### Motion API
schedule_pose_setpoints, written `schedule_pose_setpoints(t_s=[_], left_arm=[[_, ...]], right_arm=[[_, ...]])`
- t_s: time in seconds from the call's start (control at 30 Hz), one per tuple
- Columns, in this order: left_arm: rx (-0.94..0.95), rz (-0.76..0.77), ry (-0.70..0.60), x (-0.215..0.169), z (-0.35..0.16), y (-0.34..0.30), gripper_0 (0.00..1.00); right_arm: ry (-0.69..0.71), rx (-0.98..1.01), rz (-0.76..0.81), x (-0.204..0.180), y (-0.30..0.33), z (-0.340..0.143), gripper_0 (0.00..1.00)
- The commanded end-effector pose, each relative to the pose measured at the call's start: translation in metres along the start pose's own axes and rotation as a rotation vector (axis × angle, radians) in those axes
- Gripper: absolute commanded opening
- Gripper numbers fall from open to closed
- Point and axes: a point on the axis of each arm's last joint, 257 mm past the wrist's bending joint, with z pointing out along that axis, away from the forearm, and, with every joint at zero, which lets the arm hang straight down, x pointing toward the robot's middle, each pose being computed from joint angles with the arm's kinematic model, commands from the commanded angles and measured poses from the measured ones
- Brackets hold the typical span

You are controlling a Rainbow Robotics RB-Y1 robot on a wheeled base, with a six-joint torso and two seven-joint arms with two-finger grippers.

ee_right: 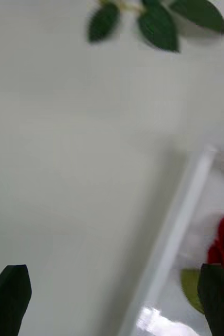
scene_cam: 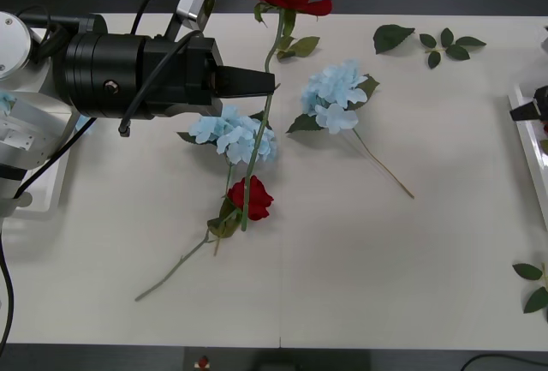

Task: Put the red flowers into the right box and the blue flowers into the left box

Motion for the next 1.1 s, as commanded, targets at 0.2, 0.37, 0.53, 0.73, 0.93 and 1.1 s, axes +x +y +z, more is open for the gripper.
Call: schedule_pose_setpoints(t_s=[0.2, 0.37, 0.53, 0.73, 0.93, 1.1], left_arm=[[0.029, -0.002, 0.001, -0.004, 0.005, -0.018, 0.0], [0.029, -0.002, 0.001, -0.004, 0.005, -0.018, 0.0], [0.029, -0.002, 0.001, -0.004, 0.005, -0.018, 0.0], [0.029, -0.002, 0.001, -0.004, 0.005, -0.018, 0.0], [0.029, -0.002, 0.001, -0.004, 0.005, -0.018, 0.0], [0.029, -0.002, 0.001, -0.004, 0.005, -0.018, 0.0]], right_arm=[[-0.171, -0.383, -0.168, -0.049, 0.095, -0.047, 0.92], [-0.27, -0.56, -0.21, -0.052, 0.13, -0.058, 0.93], [-0.398, -0.716, -0.136, -0.046, 0.165, -0.07, 0.94], [-0.481, -0.877, 0.025, -0.033, 0.22, -0.089, 0.95], [-0.427, -0.997, 0.202, -0.025, 0.272, -0.104, 0.95], [-0.36, -1.123, 0.333, -0.034, 0.314, -0.121, 0.95]])
